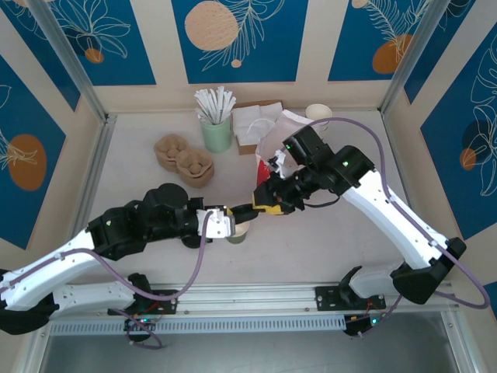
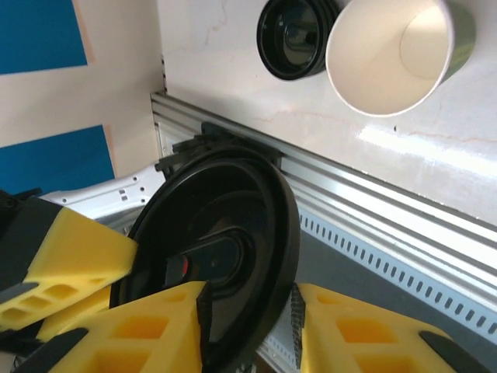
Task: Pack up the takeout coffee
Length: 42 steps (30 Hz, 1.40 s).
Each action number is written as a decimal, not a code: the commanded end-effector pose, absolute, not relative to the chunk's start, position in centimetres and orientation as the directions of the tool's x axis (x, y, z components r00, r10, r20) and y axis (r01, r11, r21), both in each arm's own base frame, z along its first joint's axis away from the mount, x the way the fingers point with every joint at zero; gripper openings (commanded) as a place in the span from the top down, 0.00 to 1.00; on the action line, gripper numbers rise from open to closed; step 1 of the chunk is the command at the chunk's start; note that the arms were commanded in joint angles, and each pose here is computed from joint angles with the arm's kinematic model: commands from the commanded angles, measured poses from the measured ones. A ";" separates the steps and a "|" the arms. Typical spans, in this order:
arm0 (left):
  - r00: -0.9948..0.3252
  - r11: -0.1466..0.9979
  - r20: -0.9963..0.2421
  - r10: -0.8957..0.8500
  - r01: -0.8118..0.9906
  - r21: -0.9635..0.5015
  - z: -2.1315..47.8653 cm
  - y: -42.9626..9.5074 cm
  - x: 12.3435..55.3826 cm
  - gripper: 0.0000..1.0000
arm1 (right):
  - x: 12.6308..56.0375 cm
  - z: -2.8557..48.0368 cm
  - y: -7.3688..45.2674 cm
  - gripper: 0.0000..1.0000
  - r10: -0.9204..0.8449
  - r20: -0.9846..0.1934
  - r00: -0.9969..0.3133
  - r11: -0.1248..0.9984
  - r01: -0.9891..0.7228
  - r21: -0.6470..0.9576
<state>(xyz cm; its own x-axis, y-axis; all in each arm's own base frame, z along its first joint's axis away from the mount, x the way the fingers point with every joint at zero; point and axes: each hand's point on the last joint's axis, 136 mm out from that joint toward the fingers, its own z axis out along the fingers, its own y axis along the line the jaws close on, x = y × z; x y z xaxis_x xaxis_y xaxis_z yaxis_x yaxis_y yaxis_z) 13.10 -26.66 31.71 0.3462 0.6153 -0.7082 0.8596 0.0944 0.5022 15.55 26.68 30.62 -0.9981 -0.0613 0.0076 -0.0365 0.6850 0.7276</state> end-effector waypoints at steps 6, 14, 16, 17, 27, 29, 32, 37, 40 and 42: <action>0.077 0.331 -0.843 0.532 0.898 0.291 32.7 -26.1 13.9 0.87 | 16.0 32.8 23.4 0.61 0.069 -0.175 -0.982 0.673 -0.084 0.735; -0.259 0.545 -0.881 0.396 0.838 -0.002 31.3 -24.9 14.6 0.97 | 15.0 32.8 22.0 0.61 0.114 -0.334 -0.936 0.601 -0.203 0.773; -0.331 0.579 -0.873 0.357 0.812 -0.071 30.8 -24.6 14.5 0.99 | 14.7 32.1 21.7 0.61 0.113 -0.352 -0.929 0.595 -0.220 0.773; -0.373 0.603 -0.867 0.330 0.790 -0.110 30.5 -24.4 14.6 0.99 | 14.5 31.9 21.6 0.61 0.114 -0.362 -0.925 0.589 -0.231 0.775; -0.693 0.725 -0.718 0.062 0.526 -0.445 26.2 -22.7 15.5 0.99 | 14.1 26.6 22.8 0.61 0.114 -0.334 -0.935 0.546 -0.222 0.808; -0.745 0.714 -0.667 -0.002 0.466 -0.523 25.3 -22.5 15.9 0.99 | 14.2 25.5 23.1 0.61 0.120 -0.320 -0.940 0.539 -0.209 0.816; -0.811 0.676 -0.581 -0.077 0.386 -0.628 24.1 -22.6 16.3 0.99 | 14.0 24.2 23.4 0.61 0.116 -0.294 -0.949 0.534 -0.190 0.824; -0.852 0.613 -0.506 -0.136 0.329 -0.719 23.4 -22.9 16.6 0.98 | 14.1 22.6 23.2 0.57 0.133 -0.280 -0.951 0.537 -0.169 0.827; -0.865 0.579 -0.476 -0.159 0.309 -0.754 23.1 -23.3 16.7 0.98 | 14.2 21.9 23.5 0.55 0.141 -0.274 -0.951 0.524 -0.163 0.836; -0.873 0.566 -0.457 -0.168 0.295 -0.770 22.9 -23.4 16.9 0.98 | 14.4 21.6 23.7 0.55 0.144 -0.273 -0.951 0.515 -0.164 0.841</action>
<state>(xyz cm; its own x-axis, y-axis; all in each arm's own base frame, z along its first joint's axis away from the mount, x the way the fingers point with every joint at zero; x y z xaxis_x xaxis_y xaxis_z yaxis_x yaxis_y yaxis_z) 16.94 -22.45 21.44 -0.8612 -0.1293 -0.4916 0.2980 0.6550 -0.6944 14.26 23.02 20.98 -0.9556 0.1361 -0.2612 -0.1427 0.5618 0.8149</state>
